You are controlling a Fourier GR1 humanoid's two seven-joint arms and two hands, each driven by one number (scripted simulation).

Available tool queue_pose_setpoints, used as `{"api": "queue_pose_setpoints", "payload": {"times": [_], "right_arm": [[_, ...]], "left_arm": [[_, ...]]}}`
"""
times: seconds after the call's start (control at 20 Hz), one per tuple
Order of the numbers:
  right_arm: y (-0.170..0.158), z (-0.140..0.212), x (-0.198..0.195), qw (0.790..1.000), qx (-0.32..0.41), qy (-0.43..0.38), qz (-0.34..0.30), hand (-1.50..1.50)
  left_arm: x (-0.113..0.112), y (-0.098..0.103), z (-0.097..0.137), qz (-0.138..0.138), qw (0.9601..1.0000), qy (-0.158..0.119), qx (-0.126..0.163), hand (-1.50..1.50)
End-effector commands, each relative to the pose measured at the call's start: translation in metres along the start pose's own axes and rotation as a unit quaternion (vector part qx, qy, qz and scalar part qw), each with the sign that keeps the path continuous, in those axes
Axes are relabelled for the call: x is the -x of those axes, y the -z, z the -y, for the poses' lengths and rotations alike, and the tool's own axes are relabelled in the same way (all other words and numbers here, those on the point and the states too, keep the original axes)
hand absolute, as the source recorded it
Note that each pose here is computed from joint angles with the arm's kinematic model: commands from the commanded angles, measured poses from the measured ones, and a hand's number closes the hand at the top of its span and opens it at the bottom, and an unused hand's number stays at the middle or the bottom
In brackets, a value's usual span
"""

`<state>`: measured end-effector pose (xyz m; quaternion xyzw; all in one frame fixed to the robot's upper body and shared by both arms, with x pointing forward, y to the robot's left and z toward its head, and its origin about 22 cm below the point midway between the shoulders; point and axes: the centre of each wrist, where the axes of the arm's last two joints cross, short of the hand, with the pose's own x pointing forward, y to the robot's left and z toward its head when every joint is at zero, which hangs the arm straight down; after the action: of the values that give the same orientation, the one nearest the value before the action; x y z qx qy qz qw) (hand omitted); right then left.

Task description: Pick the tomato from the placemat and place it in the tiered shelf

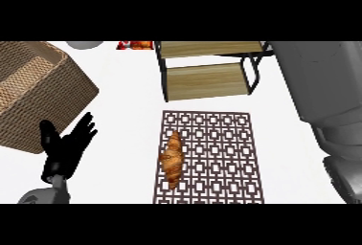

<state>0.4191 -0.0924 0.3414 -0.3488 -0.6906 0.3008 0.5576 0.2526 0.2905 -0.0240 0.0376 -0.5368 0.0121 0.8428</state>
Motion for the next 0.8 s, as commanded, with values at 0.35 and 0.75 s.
{"api": "queue_pose_setpoints", "payload": {"times": [0.35,0.75], "right_arm": [[0.029,-0.020,0.032,1.000,0.020,-0.015,0.011,1.50],[0.038,-0.021,0.038,1.000,0.009,0.001,0.022,1.50]], "left_arm": [[0.005,-0.002,0.011,-0.007,1.0000,0.000,-0.005,0.00],[-0.001,-0.009,0.007,-0.005,1.0000,0.004,0.003,0.00]]}}
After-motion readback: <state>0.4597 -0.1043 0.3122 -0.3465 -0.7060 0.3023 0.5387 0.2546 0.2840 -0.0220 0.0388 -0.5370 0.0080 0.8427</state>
